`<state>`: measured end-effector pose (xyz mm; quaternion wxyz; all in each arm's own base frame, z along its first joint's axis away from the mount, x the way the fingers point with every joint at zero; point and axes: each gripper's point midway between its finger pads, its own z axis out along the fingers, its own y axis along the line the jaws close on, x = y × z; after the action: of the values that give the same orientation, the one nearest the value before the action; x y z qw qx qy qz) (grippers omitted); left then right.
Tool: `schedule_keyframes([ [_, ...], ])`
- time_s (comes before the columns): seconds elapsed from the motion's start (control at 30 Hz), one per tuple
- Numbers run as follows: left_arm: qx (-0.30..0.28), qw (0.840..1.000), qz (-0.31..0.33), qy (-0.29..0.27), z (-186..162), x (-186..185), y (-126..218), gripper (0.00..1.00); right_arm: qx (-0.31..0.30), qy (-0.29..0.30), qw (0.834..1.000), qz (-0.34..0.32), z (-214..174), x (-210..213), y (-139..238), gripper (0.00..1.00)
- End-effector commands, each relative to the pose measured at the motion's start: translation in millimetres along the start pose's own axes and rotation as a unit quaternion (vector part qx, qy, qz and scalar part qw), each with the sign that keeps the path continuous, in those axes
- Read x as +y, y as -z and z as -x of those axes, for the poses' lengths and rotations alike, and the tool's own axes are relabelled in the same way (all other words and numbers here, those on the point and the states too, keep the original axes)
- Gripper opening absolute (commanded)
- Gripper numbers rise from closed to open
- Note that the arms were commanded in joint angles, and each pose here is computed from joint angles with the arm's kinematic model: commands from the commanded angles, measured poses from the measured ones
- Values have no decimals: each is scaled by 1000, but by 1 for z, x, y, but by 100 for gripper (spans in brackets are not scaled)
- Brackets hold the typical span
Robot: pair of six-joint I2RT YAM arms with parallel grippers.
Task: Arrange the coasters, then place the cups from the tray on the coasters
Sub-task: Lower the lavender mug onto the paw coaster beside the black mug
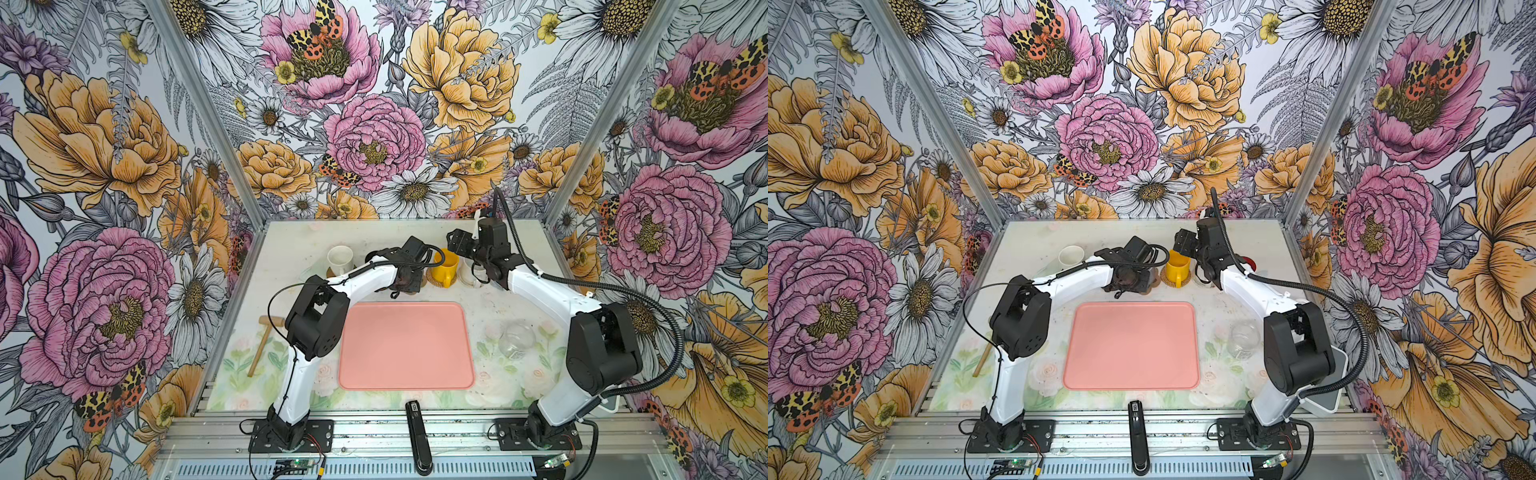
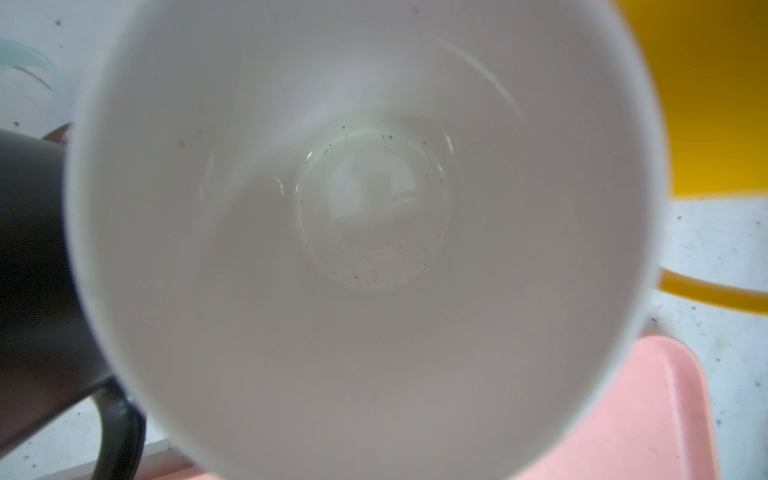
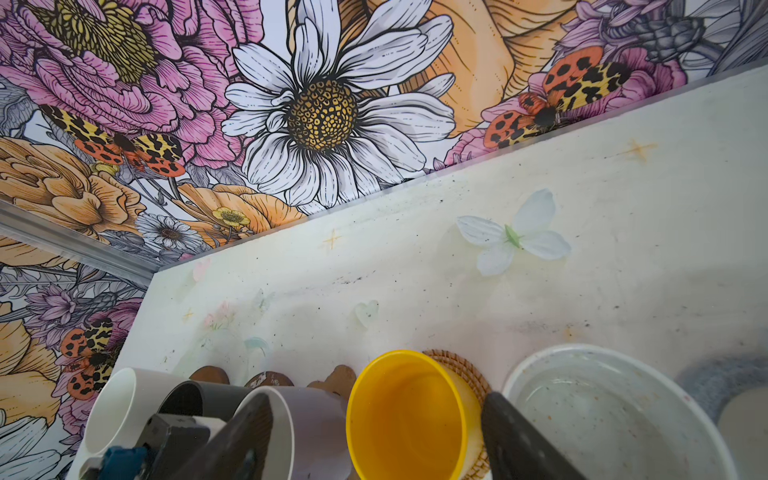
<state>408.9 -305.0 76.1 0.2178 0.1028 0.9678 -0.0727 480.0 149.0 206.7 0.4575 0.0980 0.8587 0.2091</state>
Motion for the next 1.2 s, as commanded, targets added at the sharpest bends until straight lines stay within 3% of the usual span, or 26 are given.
schedule_keyframes([
  [0.0, -41, 999, -7, -1, 25, -2, 6, 0, -7, -5, 1000, 10, 5, 3, -3, 81],
  [1.0, -25, 1000, -5, -1, 18, -2, -1, 0, -8, -9, 1000, 10, 5, 0, -3, 81],
  [1.17, -27, 1000, -7, -1, 19, -3, 0, 15, -9, -9, 1000, 10, 6, 0, -2, 81],
])
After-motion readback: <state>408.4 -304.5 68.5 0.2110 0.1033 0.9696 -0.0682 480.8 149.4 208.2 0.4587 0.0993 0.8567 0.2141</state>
